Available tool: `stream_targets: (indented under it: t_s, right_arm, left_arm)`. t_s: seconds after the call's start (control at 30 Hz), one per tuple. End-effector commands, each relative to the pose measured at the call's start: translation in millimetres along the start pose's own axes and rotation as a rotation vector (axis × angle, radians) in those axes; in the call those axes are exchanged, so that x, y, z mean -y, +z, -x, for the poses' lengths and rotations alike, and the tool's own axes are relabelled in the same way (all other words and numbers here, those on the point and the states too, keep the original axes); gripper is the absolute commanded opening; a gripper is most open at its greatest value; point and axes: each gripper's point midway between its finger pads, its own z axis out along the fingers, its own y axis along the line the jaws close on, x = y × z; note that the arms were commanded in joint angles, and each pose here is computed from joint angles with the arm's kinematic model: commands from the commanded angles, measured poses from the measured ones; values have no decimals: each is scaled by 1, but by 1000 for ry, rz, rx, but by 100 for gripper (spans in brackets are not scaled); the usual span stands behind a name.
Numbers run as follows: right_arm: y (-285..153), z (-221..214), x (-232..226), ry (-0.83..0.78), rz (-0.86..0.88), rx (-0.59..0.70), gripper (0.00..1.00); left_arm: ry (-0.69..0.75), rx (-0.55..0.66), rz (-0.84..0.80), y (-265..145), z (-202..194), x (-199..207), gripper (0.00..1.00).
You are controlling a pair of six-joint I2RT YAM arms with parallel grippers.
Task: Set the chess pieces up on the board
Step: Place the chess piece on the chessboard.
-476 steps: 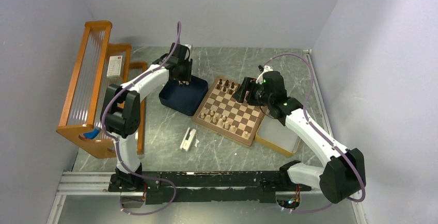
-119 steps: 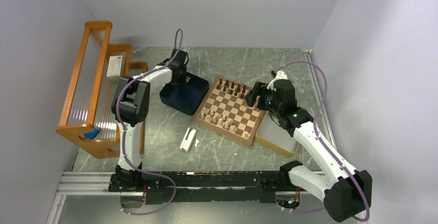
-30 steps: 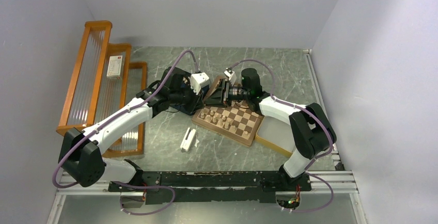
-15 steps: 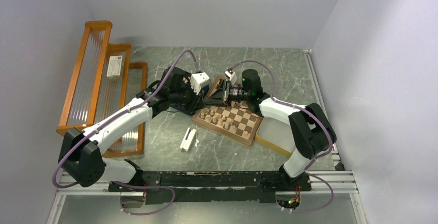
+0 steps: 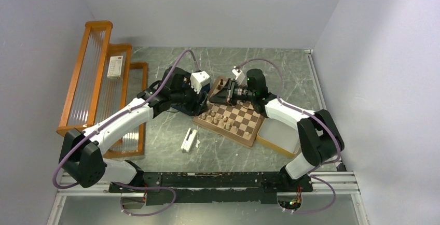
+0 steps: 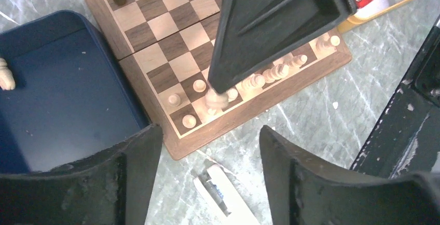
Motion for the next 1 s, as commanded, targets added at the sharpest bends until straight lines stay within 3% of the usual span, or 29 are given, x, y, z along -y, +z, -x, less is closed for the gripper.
stream_targets:
  t_s: [0.0,0.3,0.43,0.67,0.97]
  right_arm:
    - [-18,20,16,-70,-129,129,3]
    - [-63,39,48,-220,-472,284,3]
    - [-94,42,59,-278,-639,357,3]
    - [-131,25,79,-311,-871,383,3]
    - [-147,-8,96,-290,-1047,365,2]
  left_arm:
    - [-11,4,41,-1,13,-6,96]
    - [-85,12,175,-8,22,-26,99]
    - [-207,0,286,-16,17,-51,100]
    - [-377,102,284,-43,15,-84,97]
    - [-523,90,307,-47,-12,-100,97]
